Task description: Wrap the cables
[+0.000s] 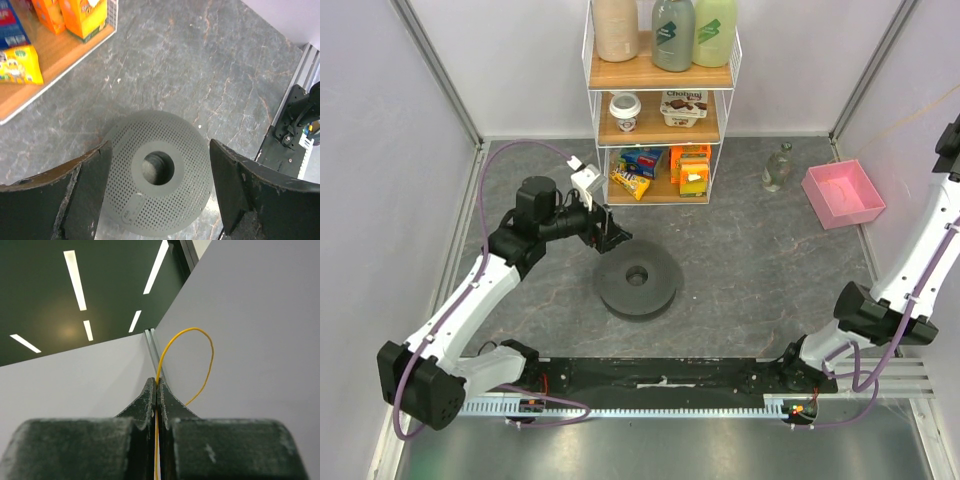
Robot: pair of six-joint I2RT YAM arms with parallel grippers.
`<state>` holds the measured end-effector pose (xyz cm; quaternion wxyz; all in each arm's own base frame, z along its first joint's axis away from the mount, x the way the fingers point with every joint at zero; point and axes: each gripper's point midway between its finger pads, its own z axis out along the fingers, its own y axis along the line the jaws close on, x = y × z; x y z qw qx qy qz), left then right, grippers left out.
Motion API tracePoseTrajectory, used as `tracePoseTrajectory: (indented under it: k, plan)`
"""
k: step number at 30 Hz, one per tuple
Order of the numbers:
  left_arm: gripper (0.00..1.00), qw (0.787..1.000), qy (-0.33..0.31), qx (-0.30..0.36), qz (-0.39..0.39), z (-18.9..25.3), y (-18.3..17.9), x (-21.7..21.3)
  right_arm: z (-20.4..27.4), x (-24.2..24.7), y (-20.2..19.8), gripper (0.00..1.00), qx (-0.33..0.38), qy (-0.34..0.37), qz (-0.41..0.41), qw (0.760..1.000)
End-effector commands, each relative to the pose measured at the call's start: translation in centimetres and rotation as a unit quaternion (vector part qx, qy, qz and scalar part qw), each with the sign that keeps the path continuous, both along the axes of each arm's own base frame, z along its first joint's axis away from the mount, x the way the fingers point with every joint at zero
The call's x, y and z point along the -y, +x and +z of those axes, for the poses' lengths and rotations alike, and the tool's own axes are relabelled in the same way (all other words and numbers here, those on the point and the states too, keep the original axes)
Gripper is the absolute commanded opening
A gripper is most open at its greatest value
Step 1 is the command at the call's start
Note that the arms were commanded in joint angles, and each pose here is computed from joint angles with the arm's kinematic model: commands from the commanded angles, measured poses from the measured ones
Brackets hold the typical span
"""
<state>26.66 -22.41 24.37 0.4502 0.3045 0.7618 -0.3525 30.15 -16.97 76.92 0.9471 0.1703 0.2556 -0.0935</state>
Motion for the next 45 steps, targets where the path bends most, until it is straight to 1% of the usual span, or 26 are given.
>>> tracePoseTrajectory:
  k: [1,3,4,5,8,12,14,17,21,23,24,25,27,30,34,39,42,45]
  plan:
    - [0.84,0.994,-0.012,0.096,-0.057,5.1,-0.5,1.8,0.5,-1.5,-1.2,0.00,0.014,-0.012,0.030,0.999]
    - [0.84,0.991,-0.014,0.109,-0.074,6.0,-0.3,3.0,-0.7,-2.2,-0.6,0.00,-0.011,-0.021,0.042,0.999]
    - [0.84,0.988,-0.020,0.131,-0.084,7.2,-0.2,3.7,-1.7,-2.3,-0.2,0.00,-0.029,-0.019,0.047,0.998]
    - [0.84,0.985,-0.024,0.140,-0.094,7.8,-0.1,4.6,-2.7,-2.7,0.4,0.00,-0.047,-0.023,0.061,0.997]
    - [0.84,0.972,-0.055,0.194,-0.122,11.3,0.8,7.8,-5.4,-4.0,1.9,0.00,-0.095,-0.024,0.108,0.989]
    - [0.84,0.943,-0.105,0.265,-0.171,16.5,1.5,12.9,-8.6,-6.9,3.5,0.00,-0.150,-0.031,0.200,0.968]
    - [0.84,0.930,-0.128,0.280,-0.198,18.1,1.1,15.8,-10.3,-7.9,4.3,0.00,-0.176,-0.019,0.245,0.953]
    - [0.84,0.918,-0.157,0.282,-0.231,19.2,0.6,20.9,-12.9,-8.2,5.0,0.00,-0.205,0.013,0.271,0.940]
    - [0.85,0.900,-0.173,0.324,-0.237,20.6,0.6,26.0,-14.0,-9.5,4.2,0.00,-0.210,0.013,0.298,0.931]
    - [0.85,0.897,-0.195,0.328,-0.224,21.7,1.1,27.8,-14.3,-10.2,3.6,0.00,-0.217,0.005,0.304,0.928]
    - [0.85,0.898,-0.209,0.325,-0.212,22.5,1.5,28.6,-14.6,-10.4,3.4,0.00,-0.222,0.003,0.303,0.927]
    - [0.81,0.896,-0.222,0.327,-0.205,23.0,1.8,29.4,-15.2,-10.7,3.2,0.00,-0.232,0.008,0.307,0.923]
    - [0.76,0.885,-0.244,0.348,-0.192,24.4,1.7,30.1,-16.2,-11.7,2.7,0.00,-0.249,0.007,0.326,0.912]
    - [0.75,0.873,-0.262,0.368,-0.185,25.0,0.6,31.5,-18.2,-13.3,1.7,0.00,-0.270,0.015,0.358,0.894]
    - [0.72,0.866,-0.268,0.377,-0.190,25.2,-0.3,32.6,-20.2,-14.3,0.9,0.00,-0.284,0.023,0.376,0.882]
    - [0.70,0.866,-0.276,0.379,-0.175,25.3,-0.1,33.3,-22.3,-15.5,0.3,0.00,-0.307,0.029,0.403,0.862]
    - [0.67,0.860,-0.283,0.379,-0.191,25.3,-1.0,33.9,-23.9,-16.3,0.1,0.00,-0.322,0.032,0.423,0.847]
    - [0.66,0.860,-0.280,0.379,-0.197,24.7,-1.6,34.7,-24.4,-16.7,-0.2,0.00,-0.328,0.029,0.431,0.840]
